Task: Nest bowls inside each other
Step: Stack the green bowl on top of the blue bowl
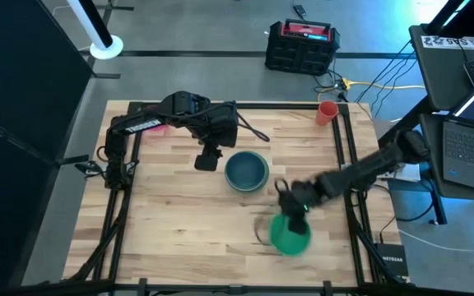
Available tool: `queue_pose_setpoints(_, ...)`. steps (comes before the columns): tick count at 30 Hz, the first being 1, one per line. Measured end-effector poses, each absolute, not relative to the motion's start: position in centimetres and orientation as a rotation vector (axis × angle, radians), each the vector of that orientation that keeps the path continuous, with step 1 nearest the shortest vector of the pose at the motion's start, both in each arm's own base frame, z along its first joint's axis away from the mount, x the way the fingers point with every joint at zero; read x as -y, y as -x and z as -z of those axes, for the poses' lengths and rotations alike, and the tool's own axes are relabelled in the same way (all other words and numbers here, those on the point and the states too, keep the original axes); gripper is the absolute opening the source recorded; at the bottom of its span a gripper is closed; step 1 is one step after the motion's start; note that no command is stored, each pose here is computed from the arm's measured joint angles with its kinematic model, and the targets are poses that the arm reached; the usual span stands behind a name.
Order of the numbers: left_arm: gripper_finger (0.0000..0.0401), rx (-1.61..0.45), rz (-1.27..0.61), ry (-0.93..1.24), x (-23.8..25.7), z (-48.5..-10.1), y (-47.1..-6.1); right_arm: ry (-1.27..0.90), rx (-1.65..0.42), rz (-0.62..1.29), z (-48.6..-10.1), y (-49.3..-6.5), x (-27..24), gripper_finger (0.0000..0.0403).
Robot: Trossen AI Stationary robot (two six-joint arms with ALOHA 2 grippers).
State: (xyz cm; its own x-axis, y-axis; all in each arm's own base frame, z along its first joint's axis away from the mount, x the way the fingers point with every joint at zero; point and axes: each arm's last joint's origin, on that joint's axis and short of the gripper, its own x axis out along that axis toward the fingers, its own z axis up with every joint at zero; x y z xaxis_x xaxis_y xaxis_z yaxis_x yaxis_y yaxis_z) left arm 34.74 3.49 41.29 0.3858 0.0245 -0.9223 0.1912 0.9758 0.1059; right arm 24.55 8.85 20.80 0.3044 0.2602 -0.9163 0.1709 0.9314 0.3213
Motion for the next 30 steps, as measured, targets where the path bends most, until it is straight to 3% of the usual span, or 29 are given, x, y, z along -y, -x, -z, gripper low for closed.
queue_pose_setpoints(6,0.015,-1.147,0.117,-0.208,-2.4,-42.1,-34.1,-0.359,-1.13,0.074,-24.8,-27.4,-1.6,0.0)
queue_pose_setpoints(13,0.015,-1.034,0.036,-0.179,-3.4,-45.7,-29.9,-0.291,-1.046,0.151,-29.5,-30.0,3.9,0.0)
queue_pose_setpoints(21,0.015,-0.98,-0.018,-0.133,-3.9,-47.3,-27.8,-0.27,-1.103,0.163,-28.0,-36.2,7.8,0.0)
queue_pose_setpoints(30,0.015,-0.978,-0.021,-0.129,-3.9,-47.3,-27.8,-0.277,-1.31,0.108,-23.8,-38.5,8.5,0.0002)
